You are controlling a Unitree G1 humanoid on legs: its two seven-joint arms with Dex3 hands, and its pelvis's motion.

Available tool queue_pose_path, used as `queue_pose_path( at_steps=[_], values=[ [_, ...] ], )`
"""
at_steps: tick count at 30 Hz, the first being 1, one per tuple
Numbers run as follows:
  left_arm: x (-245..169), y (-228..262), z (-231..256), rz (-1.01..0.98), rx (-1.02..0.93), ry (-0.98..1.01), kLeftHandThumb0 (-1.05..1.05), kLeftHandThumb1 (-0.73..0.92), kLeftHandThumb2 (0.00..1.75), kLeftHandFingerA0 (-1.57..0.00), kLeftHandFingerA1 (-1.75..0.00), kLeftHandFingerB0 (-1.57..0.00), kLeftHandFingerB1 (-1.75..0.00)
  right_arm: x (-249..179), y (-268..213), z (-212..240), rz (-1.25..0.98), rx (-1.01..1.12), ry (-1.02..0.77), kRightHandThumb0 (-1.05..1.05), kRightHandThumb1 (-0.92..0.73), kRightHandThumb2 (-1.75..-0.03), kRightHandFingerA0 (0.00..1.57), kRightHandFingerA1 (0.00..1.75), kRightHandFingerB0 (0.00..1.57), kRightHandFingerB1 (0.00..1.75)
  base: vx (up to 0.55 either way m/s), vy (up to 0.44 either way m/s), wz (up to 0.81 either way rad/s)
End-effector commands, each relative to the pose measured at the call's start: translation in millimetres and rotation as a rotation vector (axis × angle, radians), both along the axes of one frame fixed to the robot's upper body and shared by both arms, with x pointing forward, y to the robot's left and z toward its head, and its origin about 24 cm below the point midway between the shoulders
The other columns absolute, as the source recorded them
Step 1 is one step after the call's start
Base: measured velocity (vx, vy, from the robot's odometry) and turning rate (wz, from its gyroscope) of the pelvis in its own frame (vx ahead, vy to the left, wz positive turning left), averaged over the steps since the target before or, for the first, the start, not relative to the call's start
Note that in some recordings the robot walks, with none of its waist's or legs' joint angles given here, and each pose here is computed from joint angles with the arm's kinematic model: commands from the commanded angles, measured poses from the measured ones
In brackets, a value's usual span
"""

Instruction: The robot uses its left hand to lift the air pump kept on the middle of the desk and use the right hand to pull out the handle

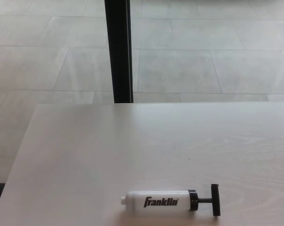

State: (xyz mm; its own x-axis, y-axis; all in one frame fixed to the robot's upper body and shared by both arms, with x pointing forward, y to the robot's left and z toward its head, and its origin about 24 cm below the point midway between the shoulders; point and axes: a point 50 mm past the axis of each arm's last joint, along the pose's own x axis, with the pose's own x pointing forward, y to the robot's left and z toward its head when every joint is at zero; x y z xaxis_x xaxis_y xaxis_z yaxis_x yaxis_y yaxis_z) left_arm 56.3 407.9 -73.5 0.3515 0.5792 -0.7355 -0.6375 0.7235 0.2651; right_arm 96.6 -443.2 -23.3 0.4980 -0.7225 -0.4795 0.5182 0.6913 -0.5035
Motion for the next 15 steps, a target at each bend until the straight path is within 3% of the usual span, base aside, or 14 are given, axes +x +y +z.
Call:
queue_pose_path(
  at_steps=[1, 2, 3, 4, 5, 6, 7, 8, 9, 12, 13, 14, 15],
  values=[
    [6.1, 36.9, 36.0, 0.250, 0.007, -0.336, -0.78, 0.61, 1.01, -0.46, -0.64, -0.38, -0.55, 2.5, -40.6, 58.9, -0.183, -0.049, -0.417, -0.77, -0.68, -1.01, 0.13, 0.51, 0.07, 0.42, 0.00, 0.000, 0.00],
    [12.5, 39.5, 40.1, 0.250, 0.012, -0.356, -0.83, 0.62, 0.81, -0.49, -0.62, -0.41, -0.50, 6.0, -42.8, 65.0, -0.174, -0.055, -0.440, -0.75, -0.86, -0.68, 0.16, 0.45, 0.11, 0.27, 0.00, 0.000, 0.00],
    [17.1, 40.9, 42.8, 0.251, 0.014, -0.378, -0.83, 0.62, 0.81, -0.49, -0.62, -0.41, -0.50, 8.4, -44.1, 69.1, -0.167, -0.056, -0.458, -0.75, -0.86, -0.68, 0.16, 0.45, 0.11, 0.27, 0.00, 0.000, 0.00],
    [26.8, 42.6, 47.1, 0.262, 0.015, -0.415, -0.75, 0.77, 0.63, -0.50, -0.57, -0.46, -0.44, 14.0, -46.2, 76.7, -0.152, -0.087, -0.460, -0.74, -0.88, -0.68, 0.20, 0.45, 0.12, 0.26, 0.00, 0.000, 0.00],
    [38.1, 44.5, 54.2, 0.221, 0.055, -0.422, -0.81, 0.64, 0.80, -0.51, -0.59, -0.42, -0.48, 20.1, -47.4, 83.4, -0.129, -0.098, -0.482, -0.79, -0.89, -0.68, 0.18, 0.45, 0.11, 0.26, 0.00, 0.000, 0.00],
    [58.0, 46.9, 67.3, 0.111, 0.086, -0.438, -0.79, 0.81, 0.65, -0.47, -0.51, -0.39, -0.38, 29.8, -49.7, 95.5, -0.106, -0.129, -0.506, -0.85, -0.89, -0.67, 0.22, 0.48, 0.13, 0.30, 0.00, 0.000, 0.00],
    [76.4, 48.3, 79.4, 0.058, 0.112, -0.468, -0.78, 0.78, 0.64, -0.48, -0.50, -0.43, -0.40, 39.1, -50.9, 106.1, -0.091, -0.151, -0.538, -0.83, -0.69, -1.07, 0.21, 0.54, 0.07, 0.40, 0.00, 0.000, 0.00],
    [86.9, 48.8, 86.6, 0.040, 0.128, -0.487, -0.78, 0.59, 0.99, -0.46, -0.59, -0.40, -0.52, 45.3, -50.7, 112.5, -0.076, -0.163, -0.558, -0.82, -0.69, -1.07, 0.23, 0.55, 0.07, 0.41, 0.00, 0.000, 0.00],
    [108.5, 47.4, 103.1, -0.036, 0.173, -0.531, -0.79, 0.78, 0.64, -0.46, -0.52, -0.44, -0.38, 58.2, -48.0, 125.4, -0.024, -0.182, -0.605, -0.81, -0.70, -1.07, 0.21, 0.53, 0.06, 0.39, 0.00, 0.000, 0.00],
    [140.2, 39.7, 132.3, -0.170, 0.227, -0.628, -0.78, 0.78, 0.63, -0.43, -0.53, -0.41, -0.38, 80.1, -39.8, 144.6, 0.062, -0.212, -0.686, -0.78, -0.70, -1.06, 0.24, 0.56, 0.07, 0.41, 0.00, 0.000, 0.00],
    [154.8, 34.1, 145.5, -0.202, 0.245, -0.680, -0.82, 0.50, 0.96, -0.58, -0.56, -0.40, -0.44, 89.1, -35.6, 152.4, 0.106, -0.235, -0.697, -0.83, -0.83, -0.66, 0.43, 0.40, 0.28, 0.34, 0.00, 0.000, 0.00],
    [172.4, 22.8, 164.3, -0.265, 0.288, -0.738, -0.77, 0.75, 0.63, -0.39, -0.53, -0.41, -0.39, 101.6, -27.3, 161.3, 0.157, -0.262, -0.723, -0.82, -0.70, -1.08, 0.26, 0.57, 0.11, 0.43, 0.00, 0.000, 0.00],
    [186.8, 11.1, 180.8, -0.325, 0.338, -0.778, -0.75, 0.78, 0.64, -0.40, -0.52, -0.42, -0.39, 112.6, -18.1, 169.4, 0.213, -0.285, -0.743, -0.88, -0.73, -1.09, 0.27, 0.56, 0.12, 0.43, 0.00, 0.000, 0.00]
  ],
)
